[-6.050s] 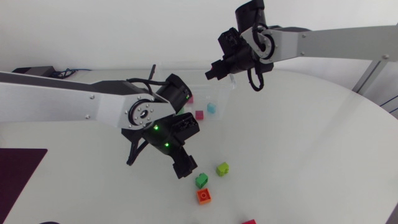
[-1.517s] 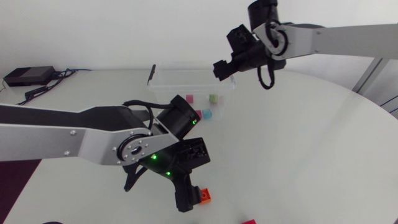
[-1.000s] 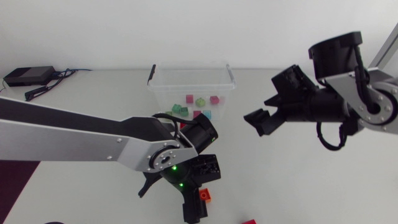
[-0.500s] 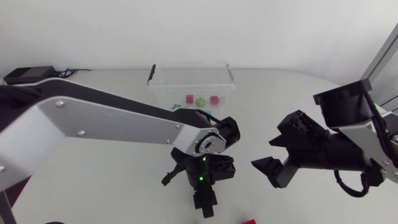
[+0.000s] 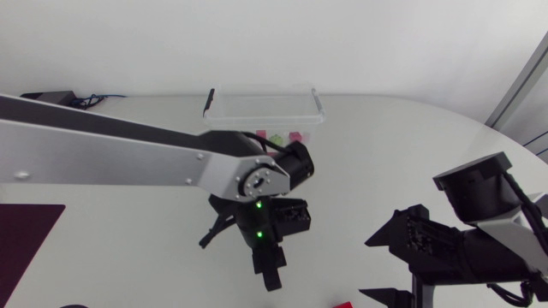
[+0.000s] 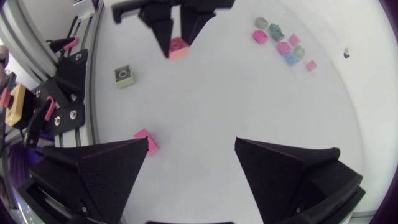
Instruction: Pick up the duplo bricks and place them in the container
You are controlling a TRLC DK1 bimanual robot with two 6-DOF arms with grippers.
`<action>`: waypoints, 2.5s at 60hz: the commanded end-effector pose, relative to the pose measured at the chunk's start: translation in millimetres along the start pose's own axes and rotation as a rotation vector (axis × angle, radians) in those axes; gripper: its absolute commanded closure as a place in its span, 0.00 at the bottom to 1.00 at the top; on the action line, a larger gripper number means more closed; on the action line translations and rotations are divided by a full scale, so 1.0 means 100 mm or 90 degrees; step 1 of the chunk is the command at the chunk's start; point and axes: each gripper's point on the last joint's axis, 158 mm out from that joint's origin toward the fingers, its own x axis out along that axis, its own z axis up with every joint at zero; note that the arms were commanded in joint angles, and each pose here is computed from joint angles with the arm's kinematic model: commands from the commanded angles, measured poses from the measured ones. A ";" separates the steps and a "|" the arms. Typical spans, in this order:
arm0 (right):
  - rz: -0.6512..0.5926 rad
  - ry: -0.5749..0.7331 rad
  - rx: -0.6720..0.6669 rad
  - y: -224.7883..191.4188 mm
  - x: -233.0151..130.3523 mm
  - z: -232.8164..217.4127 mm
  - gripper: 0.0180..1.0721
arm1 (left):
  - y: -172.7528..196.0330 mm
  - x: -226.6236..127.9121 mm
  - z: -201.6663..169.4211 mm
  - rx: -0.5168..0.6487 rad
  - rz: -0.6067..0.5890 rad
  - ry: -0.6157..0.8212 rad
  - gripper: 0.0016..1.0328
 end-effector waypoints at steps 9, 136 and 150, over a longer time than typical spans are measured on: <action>0.087 0.052 -0.104 0.36 0.20 -0.22 0.05 | 0.38 -0.78 0.16 -0.054 0.070 -0.124 0.77; -0.196 -0.163 0.114 -2.26 0.04 1.38 0.74 | 0.20 -0.46 -0.50 0.070 0.083 -0.134 0.05; -0.223 -0.193 0.133 -2.68 0.12 1.66 0.74 | -0.05 -0.29 -0.57 0.100 0.051 -0.111 0.05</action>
